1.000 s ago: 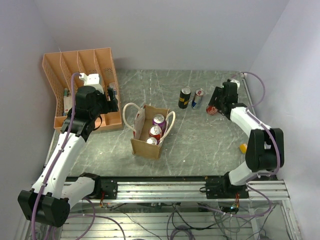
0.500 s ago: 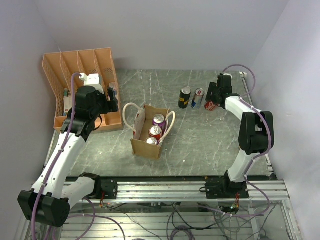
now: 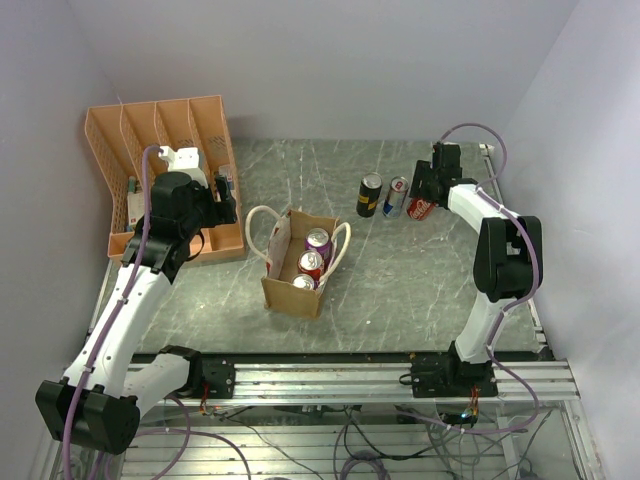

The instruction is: Take the beverage out of the canvas bag

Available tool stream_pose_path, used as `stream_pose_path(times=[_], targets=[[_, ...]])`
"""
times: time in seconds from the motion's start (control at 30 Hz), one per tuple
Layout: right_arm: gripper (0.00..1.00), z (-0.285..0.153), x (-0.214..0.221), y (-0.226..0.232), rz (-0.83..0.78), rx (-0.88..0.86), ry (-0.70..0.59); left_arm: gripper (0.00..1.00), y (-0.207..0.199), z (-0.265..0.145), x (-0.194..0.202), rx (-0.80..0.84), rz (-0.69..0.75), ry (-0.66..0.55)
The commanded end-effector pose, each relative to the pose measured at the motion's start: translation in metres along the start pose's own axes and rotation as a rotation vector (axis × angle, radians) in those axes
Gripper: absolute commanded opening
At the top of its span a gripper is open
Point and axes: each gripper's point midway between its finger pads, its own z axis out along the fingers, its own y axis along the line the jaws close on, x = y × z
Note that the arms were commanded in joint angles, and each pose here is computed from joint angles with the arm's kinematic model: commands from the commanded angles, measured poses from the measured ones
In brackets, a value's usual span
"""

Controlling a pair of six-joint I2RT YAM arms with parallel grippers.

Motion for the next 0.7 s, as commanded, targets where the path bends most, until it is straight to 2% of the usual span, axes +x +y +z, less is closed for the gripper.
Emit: stream_pose_path(times=[0.0, 0.2, 0.5, 0.67], targets=[[0.6, -0.004, -0.015, 0.004, 0.004, -0.012, -0.025, 0.9, -0.007, -0.003, -0.012, 0.032, -0.009, -0.038], [0.73, -0.004, -0.02, 0.006, -0.005, -0.018, -0.029, 0.9, -0.007, -0.002, -0.01, 0.034, -0.009, -0.033], [0.76, -0.005, -0.028, 0.005, -0.008, -0.006, -0.022, 0.9, -0.008, 0.0, -0.009, 0.038, -0.009, -0.027], [0.79, -0.039, -0.047, 0.0, 0.016, 0.007, -0.067, 0.9, -0.009, 0.0, -0.008, 0.041, -0.007, -0.025]])
